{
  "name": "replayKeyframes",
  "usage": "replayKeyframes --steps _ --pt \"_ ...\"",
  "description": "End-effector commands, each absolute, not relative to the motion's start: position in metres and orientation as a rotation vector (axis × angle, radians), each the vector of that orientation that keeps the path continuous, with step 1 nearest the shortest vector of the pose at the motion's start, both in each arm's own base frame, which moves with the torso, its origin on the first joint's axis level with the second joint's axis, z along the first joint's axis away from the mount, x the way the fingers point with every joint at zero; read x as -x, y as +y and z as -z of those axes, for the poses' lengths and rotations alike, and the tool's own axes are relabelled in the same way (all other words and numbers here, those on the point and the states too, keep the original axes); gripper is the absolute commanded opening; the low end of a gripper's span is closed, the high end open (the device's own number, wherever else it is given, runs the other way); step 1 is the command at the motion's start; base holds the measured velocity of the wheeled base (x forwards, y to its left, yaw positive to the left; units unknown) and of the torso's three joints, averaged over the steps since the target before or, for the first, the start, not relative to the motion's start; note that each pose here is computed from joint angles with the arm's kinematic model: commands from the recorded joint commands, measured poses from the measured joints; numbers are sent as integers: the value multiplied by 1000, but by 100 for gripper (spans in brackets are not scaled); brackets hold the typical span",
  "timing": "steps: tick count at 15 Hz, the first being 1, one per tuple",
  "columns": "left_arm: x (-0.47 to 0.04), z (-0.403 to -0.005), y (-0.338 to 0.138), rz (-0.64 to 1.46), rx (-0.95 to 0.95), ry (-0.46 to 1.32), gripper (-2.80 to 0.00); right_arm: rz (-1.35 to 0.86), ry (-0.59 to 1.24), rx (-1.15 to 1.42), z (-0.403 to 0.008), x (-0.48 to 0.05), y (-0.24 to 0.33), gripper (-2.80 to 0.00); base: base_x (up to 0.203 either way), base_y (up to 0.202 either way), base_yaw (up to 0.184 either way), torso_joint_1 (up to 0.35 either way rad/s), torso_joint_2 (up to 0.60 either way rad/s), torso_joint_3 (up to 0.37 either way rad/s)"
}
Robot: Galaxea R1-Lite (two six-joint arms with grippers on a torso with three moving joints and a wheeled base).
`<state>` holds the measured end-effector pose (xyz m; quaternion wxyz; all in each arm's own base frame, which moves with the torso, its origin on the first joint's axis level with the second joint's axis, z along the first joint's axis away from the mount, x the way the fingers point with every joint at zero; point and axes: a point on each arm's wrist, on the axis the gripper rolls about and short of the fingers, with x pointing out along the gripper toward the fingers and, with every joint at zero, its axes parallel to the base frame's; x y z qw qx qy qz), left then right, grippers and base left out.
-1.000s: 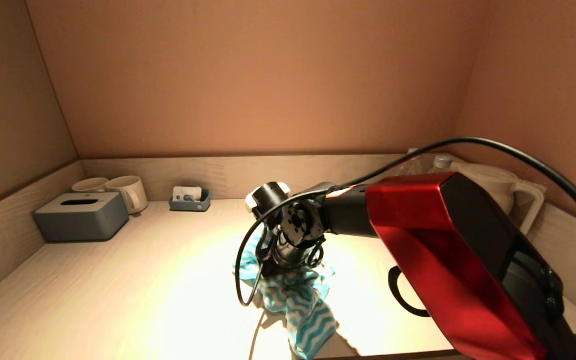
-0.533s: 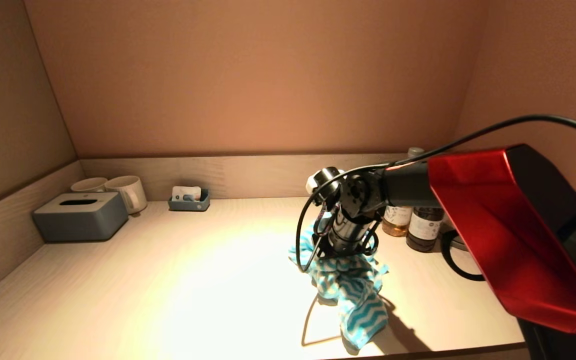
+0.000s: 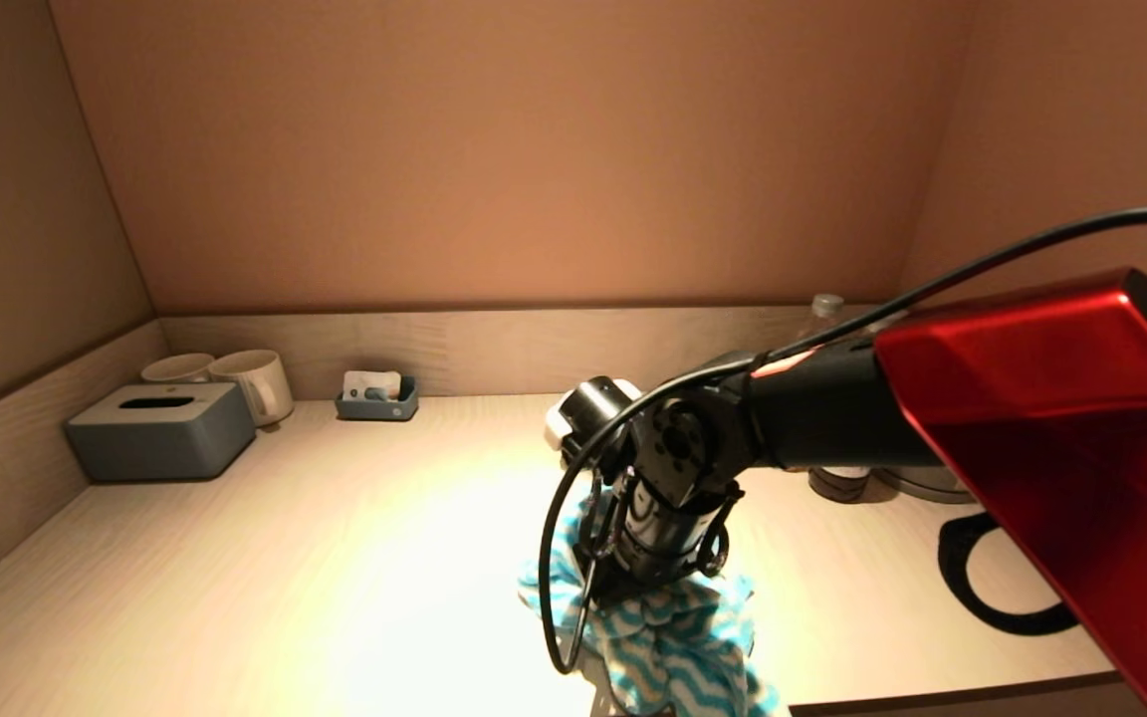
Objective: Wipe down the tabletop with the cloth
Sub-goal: Sweep the stains on the table
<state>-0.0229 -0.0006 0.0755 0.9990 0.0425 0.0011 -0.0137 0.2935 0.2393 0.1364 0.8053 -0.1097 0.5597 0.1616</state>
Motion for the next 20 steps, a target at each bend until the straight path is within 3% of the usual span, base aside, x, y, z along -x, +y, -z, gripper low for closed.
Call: replayKeyframes --steps 1,13,20 --pt "23 -75 -1 28 -86 2 -280 -405 1180 264 -137 -278 257 -280 0 0 0 0 0 0" --pt "23 -75 -1 28 -86 2 -280 -598 868 231 -113 -295 318 -280 0 0 0 0 0 0" --pt "23 -75 -1 28 -86 2 -280 -533 701 182 -94 -341 325 -280 0 0 0 0 0 0"
